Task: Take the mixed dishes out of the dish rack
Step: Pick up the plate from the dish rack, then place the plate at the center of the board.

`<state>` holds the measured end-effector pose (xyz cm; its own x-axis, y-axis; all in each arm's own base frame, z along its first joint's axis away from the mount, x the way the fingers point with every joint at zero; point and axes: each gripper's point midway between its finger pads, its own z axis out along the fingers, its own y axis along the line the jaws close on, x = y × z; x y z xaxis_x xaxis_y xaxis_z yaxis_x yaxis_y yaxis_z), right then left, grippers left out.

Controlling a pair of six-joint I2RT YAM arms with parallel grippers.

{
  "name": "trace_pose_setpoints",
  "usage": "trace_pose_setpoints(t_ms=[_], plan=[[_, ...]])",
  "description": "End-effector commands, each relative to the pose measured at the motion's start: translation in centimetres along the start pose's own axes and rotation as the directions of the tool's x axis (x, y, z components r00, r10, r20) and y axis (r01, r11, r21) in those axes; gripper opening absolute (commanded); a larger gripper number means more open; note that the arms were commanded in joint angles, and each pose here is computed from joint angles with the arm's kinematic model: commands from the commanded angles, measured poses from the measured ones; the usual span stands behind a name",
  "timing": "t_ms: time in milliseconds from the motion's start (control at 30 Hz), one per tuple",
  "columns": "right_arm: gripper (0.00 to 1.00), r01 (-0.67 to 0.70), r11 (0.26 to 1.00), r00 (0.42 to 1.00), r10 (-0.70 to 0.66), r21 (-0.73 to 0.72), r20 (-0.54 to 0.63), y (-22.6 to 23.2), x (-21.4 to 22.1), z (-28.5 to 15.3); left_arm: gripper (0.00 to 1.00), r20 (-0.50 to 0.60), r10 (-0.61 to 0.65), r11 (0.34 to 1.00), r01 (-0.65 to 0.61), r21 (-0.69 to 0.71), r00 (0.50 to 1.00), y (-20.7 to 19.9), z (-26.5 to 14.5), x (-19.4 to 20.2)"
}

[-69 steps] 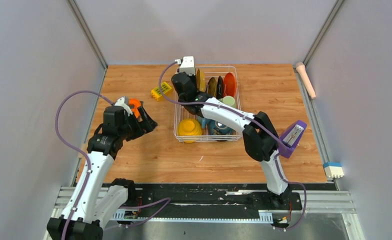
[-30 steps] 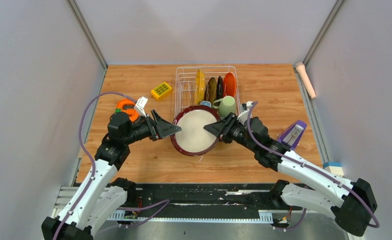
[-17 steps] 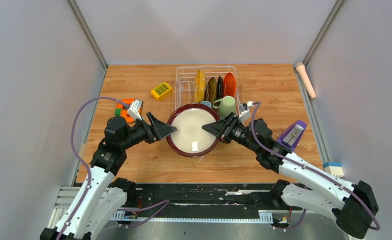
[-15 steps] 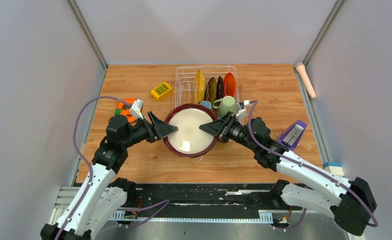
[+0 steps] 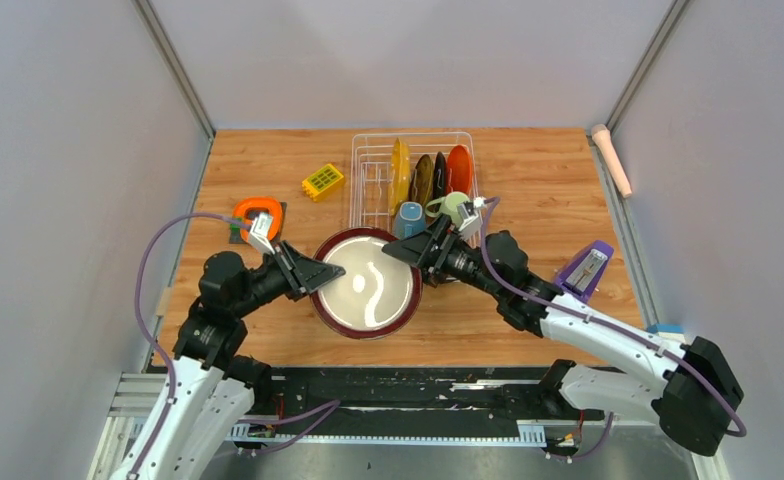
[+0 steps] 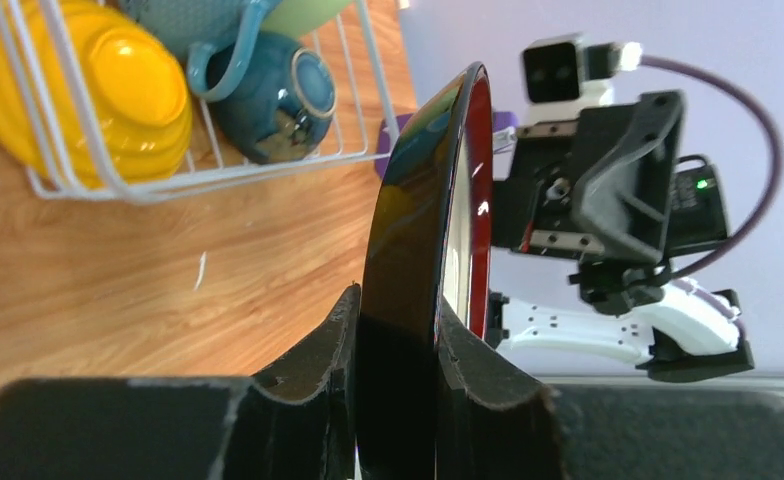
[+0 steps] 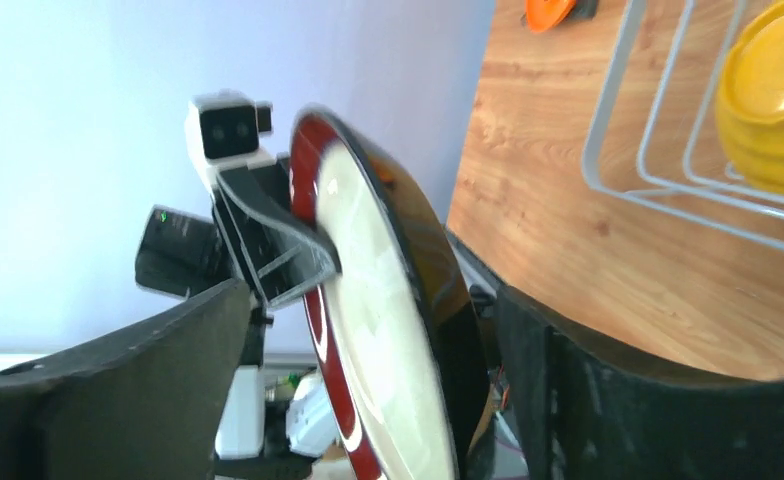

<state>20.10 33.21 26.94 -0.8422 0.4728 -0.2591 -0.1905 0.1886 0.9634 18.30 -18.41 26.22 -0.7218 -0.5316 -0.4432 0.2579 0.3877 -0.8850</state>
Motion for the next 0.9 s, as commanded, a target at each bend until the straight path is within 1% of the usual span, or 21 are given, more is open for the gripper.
trace_pose_setpoints(t_ms=[0,100,233,267,300,333,367,400,433,533,667,700,733,767,800,867], plan=[[1.0,0.077,0.996,0.983,-0.085,0.054,0.161,1.4,-3.3,-1.3,0.0,0.071,0.019,1.0,-0.017,-0.024,0.997,0.0,-1.7,0.0],[1.0,0.107,0.985,0.96,-0.139,0.139,0.242,-0.2,-4.7,-2.5,0.0,0.149,-0.025,0.999,0.029,-0.022,0.989,0.0,-2.5,-0.6],[1.0,0.132,0.968,0.925,-0.197,0.212,0.326,-1.5,-6.2,-4.3,0.0,0.286,-0.044,0.995,0.067,-0.069,0.957,1.0,-3.8,-2.1],[1.0,0.13,0.963,0.916,-0.208,0.236,0.344,-2.0,-6.6,-4.8,0.0,0.301,-0.048,0.993,0.078,-0.088,0.952,1.1,-4.3,-2.2],[1.0,0.125,0.958,0.906,-0.216,0.259,0.365,-2.4,-7.0,-5.2,0.0,0.331,-0.052,0.985,0.103,-0.138,0.942,2.1,-4.6,-2.5],[1.0,0.12,0.95,0.897,-0.229,0.29,0.378,-3.0,-7.2,-5.7,0.0,0.353,-0.047,0.983,0.107,-0.151,0.934,1.9,-5.1,-2.9],[1.0,0.115,0.94,0.887,-0.242,0.32,0.393,-3.7,-7.5,-6.2,0.0,0.385,-0.046,0.97,0.134,-0.205,0.922,3.0,-5.5,-3.3],[1.0,0.112,0.935,0.876,-0.253,0.335,0.41,-4.0,-7.9,-6.6,0.0,0.407,-0.041,0.966,0.141,-0.218,0.913,2.8,-5.9,-3.7],[1.0,0.112,0.931,0.866,-0.262,0.347,0.425,-4.2,-8.2,-7.0,0.0,0.437,-0.035,0.95,0.165,-0.265,0.899,3.7,-6.4,-4.1],[1.0,0.119,0.921,0.838,-0.293,0.37,0.461,-4.4,-9.0,-8.0,0.0,0.511,-0.03,0.922,0.221,-0.318,0.859,4.7,-7.7,-5.1],[1.0,0.125,0.903,0.801,-0.337,0.411,0.495,-4.7,-10.0,-9.0,0.0,0.6,-0.023,0.859,0.323,-0.398,0.8,7.1,-9.7,-5.7],[1.0,0.125,0.899,0.794,-0.345,0.42,0.501,-4.8,-10.2,-9.2,0.0,0.62,-0.01,0.829,0.353,-0.433,0.784,8.1,-10.4,-5.6],[1.0,0.122,0.895,0.788,-0.35,0.429,0.507,-5.0,-10.3,-9.4,0.0,0.637,-0.02,0.812,0.384,-0.439,0.77,8.6,-10.8,-5.6],[1.0,0.117,0.893,0.782,-0.353,0.434,0.514,-5.2,-10.4,-9.6,0.0,0.66,-0.018,0.777,0.426,-0.463,0.751,9.6,-11.5,-5.4],[1.0,0.111,0.892,0.777,-0.353,0.438,0.521,-5.3,-10.5,-9.7,0.0,0.678,-0.005,0.757,0.446,-0.478,0.735,10.2,-12.0,-5.5],[1.0,0.11,0.89,0.771,-0.358,0.443,0.527,-5.5,-10.6,-9.9,0.0,0.691,0.002,0.705,0.489,-0.513,0.723,11.7,-12.9,-4.8]])
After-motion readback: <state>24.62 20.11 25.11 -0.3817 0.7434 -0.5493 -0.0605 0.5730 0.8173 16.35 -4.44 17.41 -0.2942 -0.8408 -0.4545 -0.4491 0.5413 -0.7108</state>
